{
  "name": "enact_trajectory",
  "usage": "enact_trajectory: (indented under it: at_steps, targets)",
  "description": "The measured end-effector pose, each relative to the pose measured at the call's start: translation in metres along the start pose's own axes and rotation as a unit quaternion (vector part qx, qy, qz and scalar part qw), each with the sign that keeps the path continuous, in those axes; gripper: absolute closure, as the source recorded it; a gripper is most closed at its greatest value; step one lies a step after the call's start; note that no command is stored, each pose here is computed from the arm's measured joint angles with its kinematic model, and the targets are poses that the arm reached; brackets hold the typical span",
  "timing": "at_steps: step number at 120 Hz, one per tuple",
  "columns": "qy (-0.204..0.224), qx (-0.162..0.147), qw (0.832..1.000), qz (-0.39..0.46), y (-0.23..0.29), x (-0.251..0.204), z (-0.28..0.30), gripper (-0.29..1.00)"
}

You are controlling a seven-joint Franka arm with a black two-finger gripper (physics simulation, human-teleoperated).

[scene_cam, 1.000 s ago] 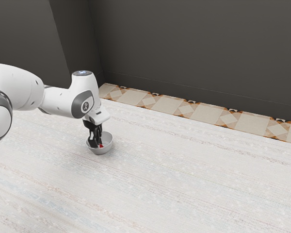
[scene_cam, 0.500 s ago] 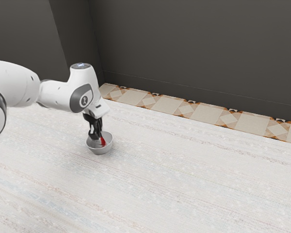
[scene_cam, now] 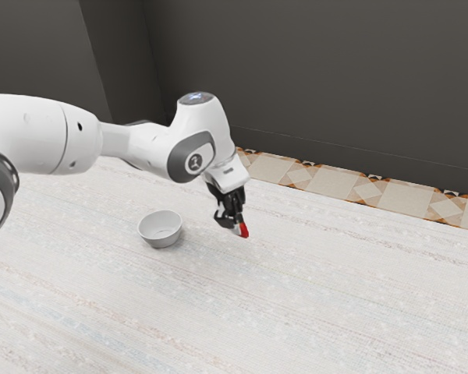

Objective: Take strawberry from the bowl

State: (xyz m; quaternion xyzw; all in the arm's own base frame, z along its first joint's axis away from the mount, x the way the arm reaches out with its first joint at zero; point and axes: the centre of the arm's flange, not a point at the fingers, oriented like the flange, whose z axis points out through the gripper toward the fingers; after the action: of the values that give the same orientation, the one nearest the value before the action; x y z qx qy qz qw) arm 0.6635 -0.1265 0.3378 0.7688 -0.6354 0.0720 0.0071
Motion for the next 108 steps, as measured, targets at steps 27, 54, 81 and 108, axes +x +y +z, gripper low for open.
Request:
enact_trajectory:
  at_steps: [27,54,81,108]
  targets:
    - [0.004,-0.002,1.000,-0.005,0.001,0.002,0.002,0.27]
    - [-0.020,0.015,0.996,-0.084,-0.004,-0.062,-0.087,0.10]
    - [-0.074,0.092,0.957,-0.264,0.026,-0.117,-0.314,0.03]
    - [-0.093,0.036,0.926,-0.364,0.046,-0.111,-0.319,0.01]
